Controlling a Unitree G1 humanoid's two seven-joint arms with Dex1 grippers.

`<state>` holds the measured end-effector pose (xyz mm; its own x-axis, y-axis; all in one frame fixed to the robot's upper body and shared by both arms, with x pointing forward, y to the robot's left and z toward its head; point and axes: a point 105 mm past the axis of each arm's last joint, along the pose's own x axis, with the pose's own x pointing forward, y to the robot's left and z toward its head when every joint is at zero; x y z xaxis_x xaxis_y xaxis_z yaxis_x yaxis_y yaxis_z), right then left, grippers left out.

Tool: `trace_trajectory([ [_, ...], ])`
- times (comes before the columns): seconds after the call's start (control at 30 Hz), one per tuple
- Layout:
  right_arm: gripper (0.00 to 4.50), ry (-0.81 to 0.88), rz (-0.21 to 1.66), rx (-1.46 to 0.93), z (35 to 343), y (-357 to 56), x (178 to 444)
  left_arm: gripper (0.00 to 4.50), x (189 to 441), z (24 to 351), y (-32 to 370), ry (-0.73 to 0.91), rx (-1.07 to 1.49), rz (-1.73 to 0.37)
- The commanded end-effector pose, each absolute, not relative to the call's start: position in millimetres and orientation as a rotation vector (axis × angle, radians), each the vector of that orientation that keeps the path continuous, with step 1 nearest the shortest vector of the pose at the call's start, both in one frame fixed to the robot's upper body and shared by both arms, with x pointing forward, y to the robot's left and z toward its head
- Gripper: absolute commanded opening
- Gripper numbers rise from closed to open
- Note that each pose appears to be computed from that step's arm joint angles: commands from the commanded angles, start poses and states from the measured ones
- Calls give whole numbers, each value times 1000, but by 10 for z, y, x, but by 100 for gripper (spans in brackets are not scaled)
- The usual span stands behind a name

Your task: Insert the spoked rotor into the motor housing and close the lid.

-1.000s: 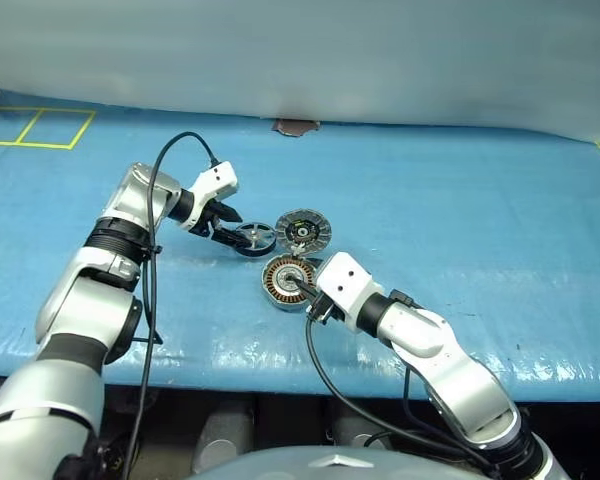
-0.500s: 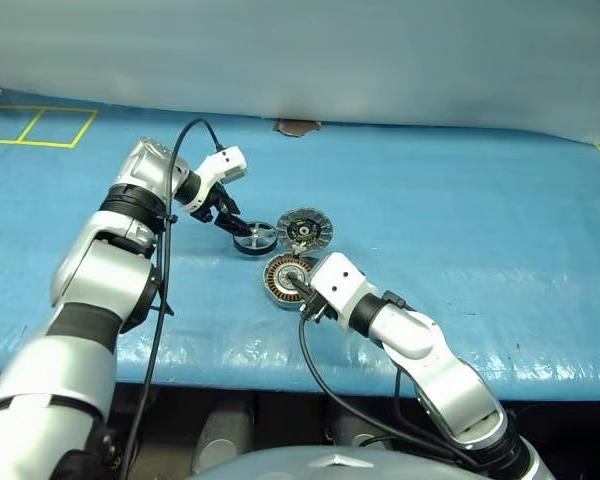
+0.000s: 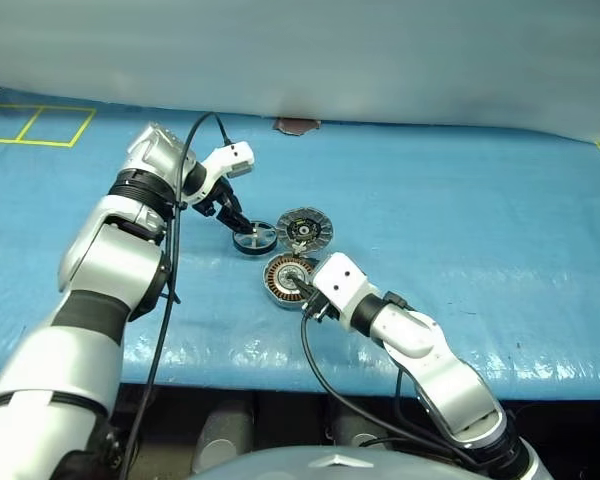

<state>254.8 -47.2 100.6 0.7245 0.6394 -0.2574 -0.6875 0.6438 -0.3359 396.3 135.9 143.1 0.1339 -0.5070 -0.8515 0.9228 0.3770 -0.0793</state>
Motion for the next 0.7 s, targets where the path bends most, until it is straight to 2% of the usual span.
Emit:
trace_trajectory([
  [0.03, 186, 60, 756, -427, 1159, -484, 2543, 391, 3975, 1509, 1352, 936, 616, -1121],
  [0.7, 186, 58, 744, -422, 1171, -487, 2548, 391, 3991, 1306, 1246, 947, 742, -1140],
])
